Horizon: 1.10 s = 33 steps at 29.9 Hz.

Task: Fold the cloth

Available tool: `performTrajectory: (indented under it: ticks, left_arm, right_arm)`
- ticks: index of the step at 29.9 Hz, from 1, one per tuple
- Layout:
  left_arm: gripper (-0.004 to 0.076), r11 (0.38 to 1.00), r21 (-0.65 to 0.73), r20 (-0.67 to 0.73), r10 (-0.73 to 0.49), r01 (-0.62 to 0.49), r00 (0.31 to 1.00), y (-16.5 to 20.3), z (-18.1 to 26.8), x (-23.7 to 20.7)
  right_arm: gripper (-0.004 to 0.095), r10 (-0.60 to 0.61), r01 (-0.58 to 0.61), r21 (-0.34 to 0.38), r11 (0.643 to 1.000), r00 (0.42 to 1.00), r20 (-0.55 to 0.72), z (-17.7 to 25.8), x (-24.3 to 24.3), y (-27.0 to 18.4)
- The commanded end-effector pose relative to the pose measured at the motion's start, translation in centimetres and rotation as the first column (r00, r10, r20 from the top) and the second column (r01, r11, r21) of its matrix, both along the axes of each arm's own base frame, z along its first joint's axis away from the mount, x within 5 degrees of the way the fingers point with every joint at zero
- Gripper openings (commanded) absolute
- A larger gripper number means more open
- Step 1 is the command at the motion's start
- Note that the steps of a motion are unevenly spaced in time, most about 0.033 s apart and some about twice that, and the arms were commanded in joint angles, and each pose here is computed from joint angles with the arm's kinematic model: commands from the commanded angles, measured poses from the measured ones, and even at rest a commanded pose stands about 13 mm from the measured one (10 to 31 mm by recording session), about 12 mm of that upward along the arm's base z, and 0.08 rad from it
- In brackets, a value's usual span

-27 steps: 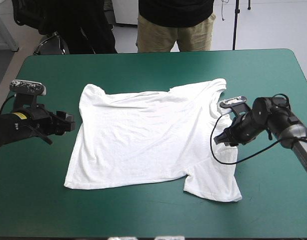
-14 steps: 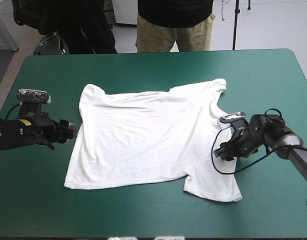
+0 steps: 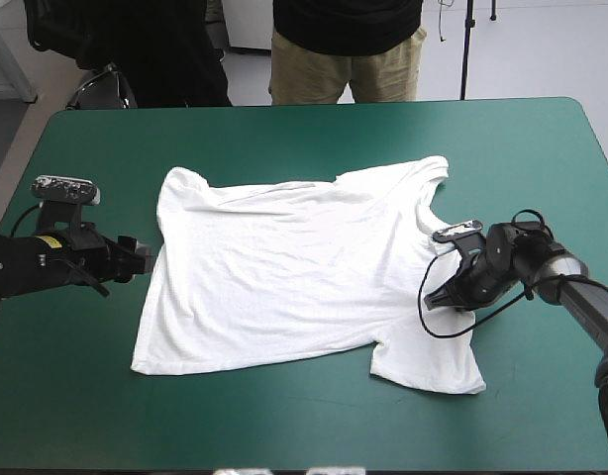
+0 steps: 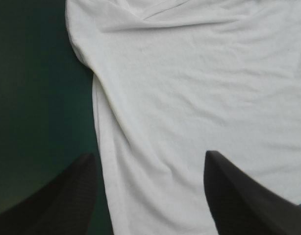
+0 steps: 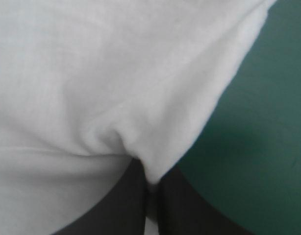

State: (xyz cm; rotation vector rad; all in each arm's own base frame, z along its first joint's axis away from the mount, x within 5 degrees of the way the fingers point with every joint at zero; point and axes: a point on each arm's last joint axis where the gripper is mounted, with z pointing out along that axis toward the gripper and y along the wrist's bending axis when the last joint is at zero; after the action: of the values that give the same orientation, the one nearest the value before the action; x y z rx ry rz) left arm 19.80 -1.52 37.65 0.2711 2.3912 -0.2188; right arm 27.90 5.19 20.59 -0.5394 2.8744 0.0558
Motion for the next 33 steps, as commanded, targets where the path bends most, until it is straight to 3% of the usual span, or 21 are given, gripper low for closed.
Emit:
performTrajectory:
  ticks: [1, 5, 7, 12, 17, 20, 26, 28, 31, 33]
  left_arm:
    - [0.0455, 0.999, -0.039, 0.085, 0.022, -0.019, 0.996, -0.2, 1.8, -0.2]
    - [0.0455, 0.999, -0.037, 0.077, 0.011, -0.008, 0.997, -0.2, 2.3, -0.5]
    - [0.0455, 0.999, -0.038, 0.076, 0.005, -0.002, 0.997, -0.3, 2.5, -0.6]
    - [0.0455, 0.999, -0.035, 0.060, 0.001, 0.001, 0.998, -0.3, 2.6, -0.7]
    - [0.0455, 0.999, -0.035, 0.060, 0.001, 0.001, 0.998, -0.3, 2.6, -0.7]
    - [0.0454, 1.000, -0.030, 0.062, 0.003, -0.001, 0.998, -0.3, 2.6, -0.7]
    - [0.0455, 1.000, 0.004, 0.051, 0.002, -0.002, 0.999, -0.1, 2.4, -0.8]
    - [0.0455, 1.000, 0.020, 0.048, 0.004, -0.005, 0.999, 0.1, 2.4, -0.8]
    - [0.0455, 1.000, 0.014, 0.047, 0.002, -0.003, 0.999, 0.0, 2.4, -0.8]
    - [0.0455, 1.000, 0.009, 0.049, 0.002, -0.003, 0.999, 0.0, 2.4, -0.8]
  right_arm:
    - [-0.0018, -0.052, 0.063, -0.162, 0.985, 0.996, 0.074, 0.3, 1.0, -2.8]
    - [-0.0018, -0.193, 0.230, -0.266, 0.936, 0.968, 0.161, 0.7, 1.5, -7.8]
    - [-0.0018, -0.278, 0.337, -0.285, 0.898, 0.933, 0.226, 1.0, 1.6, -10.9]
    - [-0.0018, -0.346, 0.459, -0.332, 0.824, 0.872, 0.347, 1.9, 1.0, -17.3]
    - [-0.0017, -0.410, 0.592, -0.274, 0.758, 0.759, 0.505, 4.3, 1.4, -22.4]
    - [-0.0018, -0.386, 0.604, -0.255, 0.755, 0.724, 0.571, 5.5, 2.8, -23.8]
    - [-0.0016, -0.418, 0.609, -0.290, 0.738, 0.751, 0.512, 3.9, 6.4, -26.2]
    - [0.0008, -0.441, 0.598, -0.275, 0.753, 0.769, 0.463, 2.9, 7.2, -26.4]
    - [0.0153, -0.445, 0.567, -0.222, 0.793, 0.789, 0.424, 2.5, 7.7, -25.9]
    - [0.0303, -0.453, 0.566, -0.206, 0.798, 0.789, 0.414, 2.4, 7.7, -25.8]
